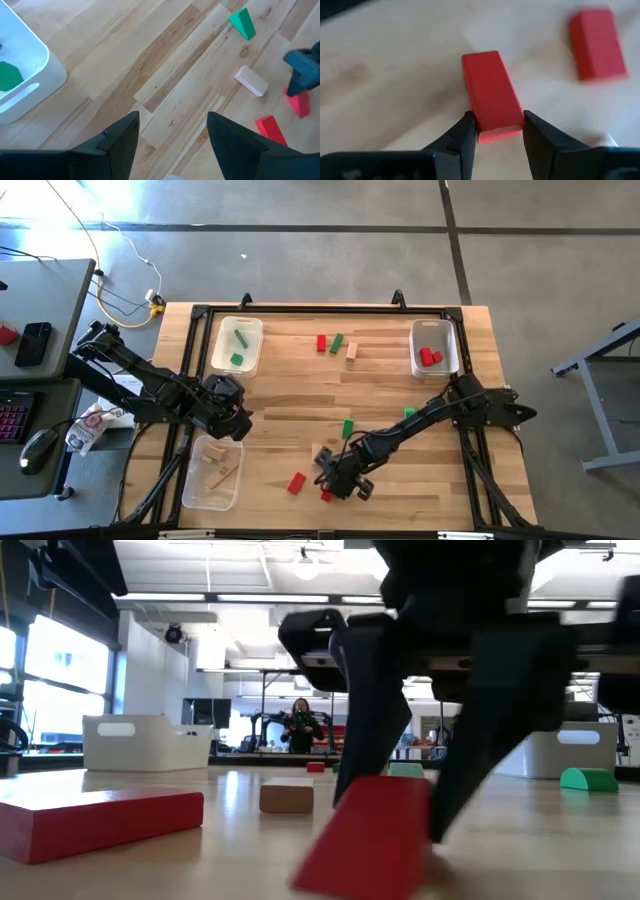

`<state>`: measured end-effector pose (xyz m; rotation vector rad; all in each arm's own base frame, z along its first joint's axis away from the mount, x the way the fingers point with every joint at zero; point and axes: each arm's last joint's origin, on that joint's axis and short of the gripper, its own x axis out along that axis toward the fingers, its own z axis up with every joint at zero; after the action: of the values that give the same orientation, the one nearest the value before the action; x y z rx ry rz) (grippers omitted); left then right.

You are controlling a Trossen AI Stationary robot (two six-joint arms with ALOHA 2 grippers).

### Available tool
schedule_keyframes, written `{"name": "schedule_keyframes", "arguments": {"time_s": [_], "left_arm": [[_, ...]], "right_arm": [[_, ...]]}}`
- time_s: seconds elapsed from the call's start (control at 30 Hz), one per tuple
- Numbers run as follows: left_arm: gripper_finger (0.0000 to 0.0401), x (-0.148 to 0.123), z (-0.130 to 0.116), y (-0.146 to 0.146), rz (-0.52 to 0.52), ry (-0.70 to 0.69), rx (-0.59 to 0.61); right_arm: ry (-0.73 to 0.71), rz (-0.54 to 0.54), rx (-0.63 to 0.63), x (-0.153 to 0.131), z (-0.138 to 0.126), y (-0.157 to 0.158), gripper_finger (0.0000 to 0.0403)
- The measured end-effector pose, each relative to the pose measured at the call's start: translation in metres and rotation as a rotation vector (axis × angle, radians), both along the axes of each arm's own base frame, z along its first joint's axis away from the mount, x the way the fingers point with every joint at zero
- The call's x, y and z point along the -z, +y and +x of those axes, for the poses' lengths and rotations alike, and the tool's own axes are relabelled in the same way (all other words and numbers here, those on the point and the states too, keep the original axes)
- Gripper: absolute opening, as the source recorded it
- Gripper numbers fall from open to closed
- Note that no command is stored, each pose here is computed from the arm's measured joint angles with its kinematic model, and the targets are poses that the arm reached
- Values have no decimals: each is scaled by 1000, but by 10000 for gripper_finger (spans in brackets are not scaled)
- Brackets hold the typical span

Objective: Sort & place blocks by color
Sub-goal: Put the red block into the gray bin

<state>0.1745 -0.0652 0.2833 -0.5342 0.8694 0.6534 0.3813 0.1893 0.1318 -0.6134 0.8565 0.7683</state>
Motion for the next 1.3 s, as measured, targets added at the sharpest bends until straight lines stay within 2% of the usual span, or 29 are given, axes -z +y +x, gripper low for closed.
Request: {"name": "schedule_keyframes", "arguments": {"time_s": [0.3, 0.57, 1.07, 1.3], "left_arm": [[219, 0, 0, 1, 56, 6, 39], [219, -2, 1, 3, 170, 5, 76], [219, -4, 1, 6, 356, 23, 141], [219, -5, 1, 8, 436, 10, 122]], "right_arm": [[13, 6, 314, -15, -3, -7, 116], [23, -6, 573, -29, -9, -14, 116], [-49, -171, 996, -67, -35, -44, 116], [-99, -294, 1203, -81, -49, -67, 115]]}}
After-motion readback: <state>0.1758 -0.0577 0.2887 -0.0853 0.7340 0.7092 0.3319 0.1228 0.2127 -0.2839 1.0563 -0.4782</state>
